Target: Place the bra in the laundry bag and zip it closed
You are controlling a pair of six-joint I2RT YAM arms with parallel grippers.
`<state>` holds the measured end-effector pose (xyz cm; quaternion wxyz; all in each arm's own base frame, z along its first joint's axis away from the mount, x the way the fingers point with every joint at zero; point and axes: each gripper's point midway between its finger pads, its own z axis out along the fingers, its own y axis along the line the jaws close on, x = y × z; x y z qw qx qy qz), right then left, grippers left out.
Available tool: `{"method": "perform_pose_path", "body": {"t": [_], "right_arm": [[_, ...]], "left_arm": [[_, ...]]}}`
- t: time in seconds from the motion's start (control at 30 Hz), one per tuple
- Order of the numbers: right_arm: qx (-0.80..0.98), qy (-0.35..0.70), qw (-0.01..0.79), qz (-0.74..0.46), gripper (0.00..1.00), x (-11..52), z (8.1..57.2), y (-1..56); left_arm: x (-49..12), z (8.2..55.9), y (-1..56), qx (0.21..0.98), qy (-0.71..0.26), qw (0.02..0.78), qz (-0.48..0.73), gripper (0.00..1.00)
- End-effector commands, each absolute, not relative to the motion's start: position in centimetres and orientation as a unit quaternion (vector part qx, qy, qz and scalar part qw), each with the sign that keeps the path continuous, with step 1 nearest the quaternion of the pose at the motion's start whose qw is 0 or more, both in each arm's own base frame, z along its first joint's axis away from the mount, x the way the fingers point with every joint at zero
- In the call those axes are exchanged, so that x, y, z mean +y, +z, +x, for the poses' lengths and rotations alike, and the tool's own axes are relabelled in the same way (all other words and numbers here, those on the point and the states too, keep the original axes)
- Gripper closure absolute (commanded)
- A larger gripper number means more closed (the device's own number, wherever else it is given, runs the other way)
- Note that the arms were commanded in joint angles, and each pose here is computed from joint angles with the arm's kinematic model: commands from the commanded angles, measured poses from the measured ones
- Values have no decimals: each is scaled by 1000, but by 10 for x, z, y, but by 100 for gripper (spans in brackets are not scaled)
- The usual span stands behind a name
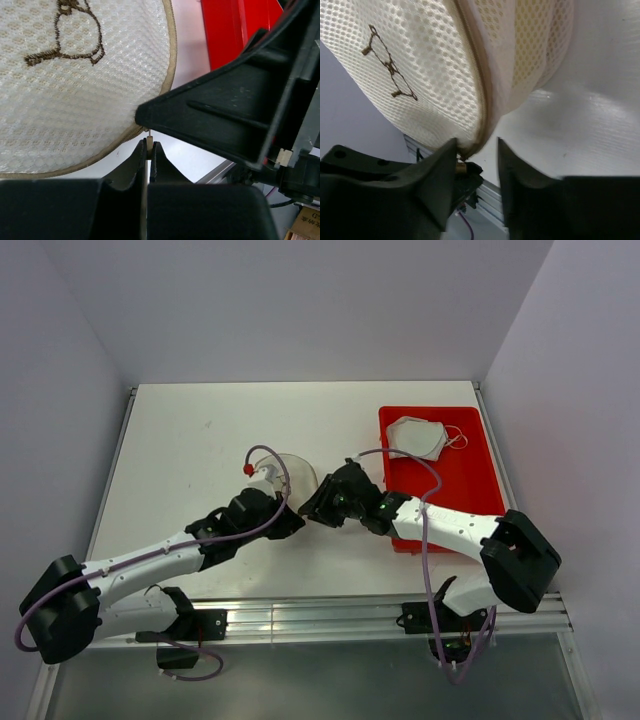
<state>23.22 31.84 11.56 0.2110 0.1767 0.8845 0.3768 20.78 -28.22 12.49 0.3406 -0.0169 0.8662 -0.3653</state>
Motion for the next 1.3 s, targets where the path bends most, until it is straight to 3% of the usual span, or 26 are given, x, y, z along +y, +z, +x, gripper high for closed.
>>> {"method": "perform_pose_path", "body": {"t": [0.0, 0.2, 0.23, 0.87, 1.1, 1.27], "right_arm": [[872, 394, 222, 187, 61, 326, 240, 118], [873, 384, 236, 186, 99, 320, 247, 121], [873, 385, 239, 184, 100, 319, 249, 123], [910, 304, 283, 0, 100, 269, 318, 137], [906, 291, 308, 12, 97, 251, 371, 157], [888, 325, 324, -13, 84, 280, 396, 201]], "left_arm": [[-294, 212, 151, 846, -393, 360, -2, 100], [-284, 207, 147, 852, -381, 359, -4, 100], [-282, 206, 147, 852, -380, 360, -5, 100], [-191, 227, 131, 863, -317, 381, -104, 100], [-172, 234, 128, 858, -309, 389, -130, 100], [-190, 235, 150, 843, -354, 391, -106, 100]]}}
